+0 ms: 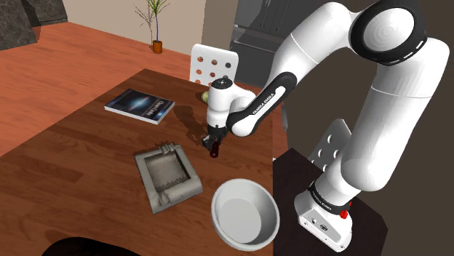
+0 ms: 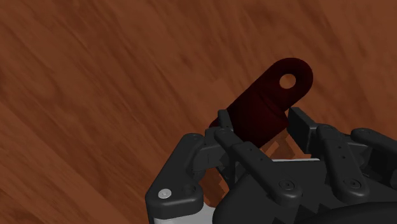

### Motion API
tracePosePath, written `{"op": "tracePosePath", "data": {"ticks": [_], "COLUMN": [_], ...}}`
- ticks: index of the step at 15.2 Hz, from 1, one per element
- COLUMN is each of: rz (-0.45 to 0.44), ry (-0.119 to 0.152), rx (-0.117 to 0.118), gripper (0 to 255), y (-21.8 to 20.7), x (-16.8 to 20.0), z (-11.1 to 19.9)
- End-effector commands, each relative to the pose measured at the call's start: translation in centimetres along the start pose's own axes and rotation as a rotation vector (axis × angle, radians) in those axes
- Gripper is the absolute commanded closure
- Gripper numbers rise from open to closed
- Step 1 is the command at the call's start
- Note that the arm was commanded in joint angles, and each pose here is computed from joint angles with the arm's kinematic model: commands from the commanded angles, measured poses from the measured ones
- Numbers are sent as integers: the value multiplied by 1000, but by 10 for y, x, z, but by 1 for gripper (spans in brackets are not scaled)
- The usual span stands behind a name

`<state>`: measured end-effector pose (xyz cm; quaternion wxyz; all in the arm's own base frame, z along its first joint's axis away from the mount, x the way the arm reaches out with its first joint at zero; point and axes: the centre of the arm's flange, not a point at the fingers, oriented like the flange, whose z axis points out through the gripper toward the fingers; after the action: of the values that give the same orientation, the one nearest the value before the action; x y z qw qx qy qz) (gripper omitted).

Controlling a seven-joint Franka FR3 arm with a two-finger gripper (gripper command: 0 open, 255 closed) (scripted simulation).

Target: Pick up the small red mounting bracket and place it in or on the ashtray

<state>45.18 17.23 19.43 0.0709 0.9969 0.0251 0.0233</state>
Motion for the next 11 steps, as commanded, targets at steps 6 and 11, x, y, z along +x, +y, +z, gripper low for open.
{"op": "tracePosePath", "data": {"ticks": [6,11], "rz": [0,0], "ry": [0,0], "rx": [0,0], "gripper": [255,255], "y": [4,8], "x": [1,2], "z": [-26,-52]}}
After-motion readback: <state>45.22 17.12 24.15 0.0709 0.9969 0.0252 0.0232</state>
